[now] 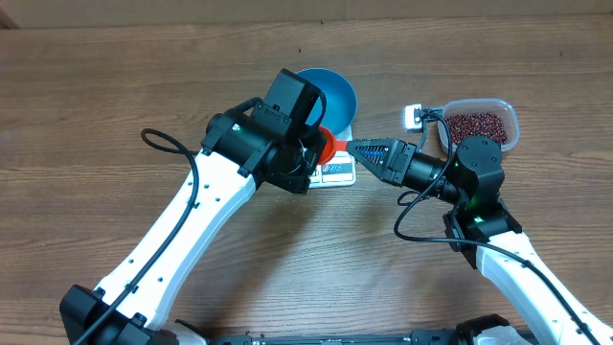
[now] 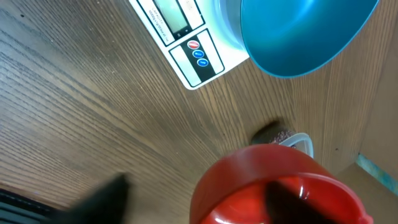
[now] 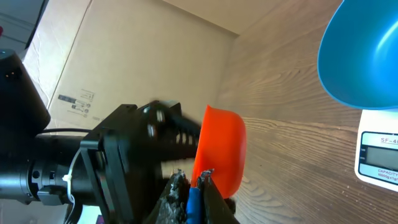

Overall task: Scoop item into bowl and weigh 150g on scale
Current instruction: 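Close the right gripper on the scoop's blue handle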

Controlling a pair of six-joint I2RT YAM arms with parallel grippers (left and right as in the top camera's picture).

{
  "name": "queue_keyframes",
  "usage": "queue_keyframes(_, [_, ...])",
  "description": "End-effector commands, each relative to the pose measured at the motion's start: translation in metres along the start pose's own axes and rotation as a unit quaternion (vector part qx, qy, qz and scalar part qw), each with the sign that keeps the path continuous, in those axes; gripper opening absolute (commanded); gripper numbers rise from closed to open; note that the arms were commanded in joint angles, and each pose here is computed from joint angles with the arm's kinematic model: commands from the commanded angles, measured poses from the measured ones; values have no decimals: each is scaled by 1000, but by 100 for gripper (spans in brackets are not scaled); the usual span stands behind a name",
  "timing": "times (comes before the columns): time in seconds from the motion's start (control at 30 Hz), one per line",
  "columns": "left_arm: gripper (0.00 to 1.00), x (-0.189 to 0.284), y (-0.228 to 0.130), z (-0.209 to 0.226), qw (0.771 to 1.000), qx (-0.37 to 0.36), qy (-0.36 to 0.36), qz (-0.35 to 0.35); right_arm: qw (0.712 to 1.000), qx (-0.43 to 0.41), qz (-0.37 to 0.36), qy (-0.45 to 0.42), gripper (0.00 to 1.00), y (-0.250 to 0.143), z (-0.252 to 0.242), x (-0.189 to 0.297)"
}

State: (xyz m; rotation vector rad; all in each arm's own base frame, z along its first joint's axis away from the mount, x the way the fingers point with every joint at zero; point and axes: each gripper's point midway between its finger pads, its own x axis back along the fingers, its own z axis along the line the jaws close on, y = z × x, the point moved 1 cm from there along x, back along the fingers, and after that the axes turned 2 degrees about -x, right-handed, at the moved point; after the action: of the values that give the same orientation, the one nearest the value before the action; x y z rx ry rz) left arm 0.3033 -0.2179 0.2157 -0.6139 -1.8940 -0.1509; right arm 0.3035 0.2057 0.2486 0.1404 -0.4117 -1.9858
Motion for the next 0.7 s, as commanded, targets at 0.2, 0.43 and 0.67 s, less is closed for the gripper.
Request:
queue_keyframes(0.2, [100,5,2,0,1000,-1,-6,-8,999,26,-8,-26,4,4,-6,-1])
queue_keyframes(0.43, [100,5,3,8,1000,-9,12,-10,995,28,-24,-90,4,5,-34,2])
queue_keyframes(0.67, [100,5,4,12,998,-65,22,-12,990,29,-33,-132,4,5,-52,6])
